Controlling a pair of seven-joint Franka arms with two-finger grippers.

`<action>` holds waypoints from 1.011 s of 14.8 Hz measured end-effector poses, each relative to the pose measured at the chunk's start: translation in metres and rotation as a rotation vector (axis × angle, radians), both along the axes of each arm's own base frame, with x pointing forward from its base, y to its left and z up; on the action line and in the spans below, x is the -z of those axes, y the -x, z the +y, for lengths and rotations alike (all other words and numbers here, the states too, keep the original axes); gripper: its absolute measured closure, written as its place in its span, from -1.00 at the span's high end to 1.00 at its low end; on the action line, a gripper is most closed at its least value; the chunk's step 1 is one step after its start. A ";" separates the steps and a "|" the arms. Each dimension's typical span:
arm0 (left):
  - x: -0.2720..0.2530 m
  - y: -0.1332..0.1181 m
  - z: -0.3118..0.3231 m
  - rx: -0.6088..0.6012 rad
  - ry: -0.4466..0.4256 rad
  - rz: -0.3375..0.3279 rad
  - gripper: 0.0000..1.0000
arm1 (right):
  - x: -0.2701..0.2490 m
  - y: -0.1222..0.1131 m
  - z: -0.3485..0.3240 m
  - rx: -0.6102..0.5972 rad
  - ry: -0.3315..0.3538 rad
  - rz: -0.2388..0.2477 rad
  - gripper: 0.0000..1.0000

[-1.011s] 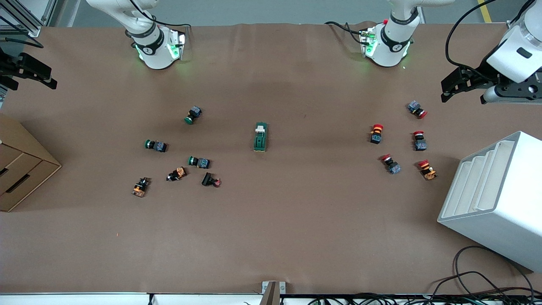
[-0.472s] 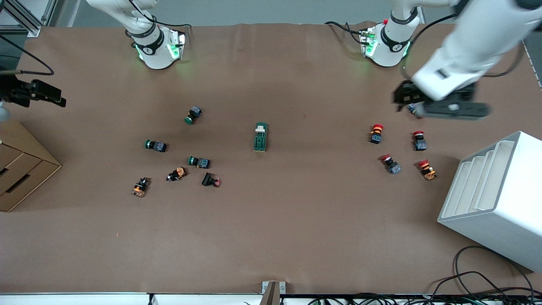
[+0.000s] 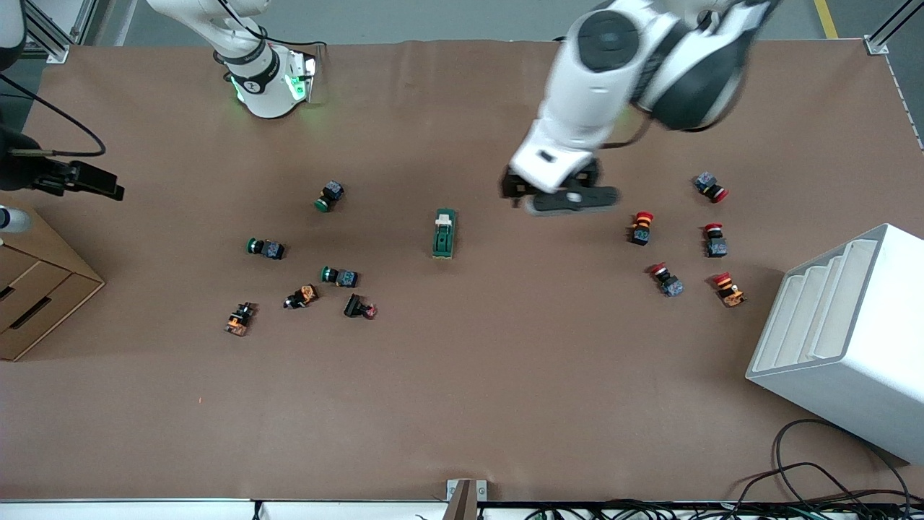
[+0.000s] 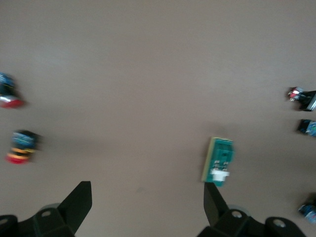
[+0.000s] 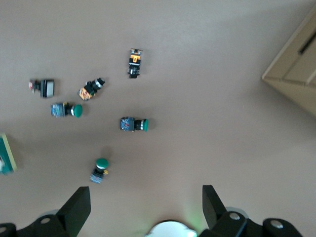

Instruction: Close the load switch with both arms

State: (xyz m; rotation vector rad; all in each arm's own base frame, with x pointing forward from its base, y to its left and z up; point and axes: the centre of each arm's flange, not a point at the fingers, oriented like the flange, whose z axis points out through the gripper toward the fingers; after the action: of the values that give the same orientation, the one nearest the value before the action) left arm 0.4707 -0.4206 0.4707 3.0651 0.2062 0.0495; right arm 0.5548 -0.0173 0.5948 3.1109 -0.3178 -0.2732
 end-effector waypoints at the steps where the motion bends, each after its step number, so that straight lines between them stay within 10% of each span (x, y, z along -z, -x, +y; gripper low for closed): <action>1: 0.021 0.016 -0.022 -0.016 -0.017 -0.027 1.00 | 0.003 -0.002 0.014 0.065 0.005 0.001 1.00; 15: 0.281 0.265 -0.189 -0.046 -0.101 -0.569 0.97 | 0.160 -0.013 0.328 0.824 0.058 -0.028 1.00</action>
State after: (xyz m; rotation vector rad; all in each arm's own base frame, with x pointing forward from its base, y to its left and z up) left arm 0.2056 -0.6094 0.1897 2.9841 0.2388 0.9396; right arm 0.5675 0.3103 0.4344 2.7403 -1.5524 -0.2015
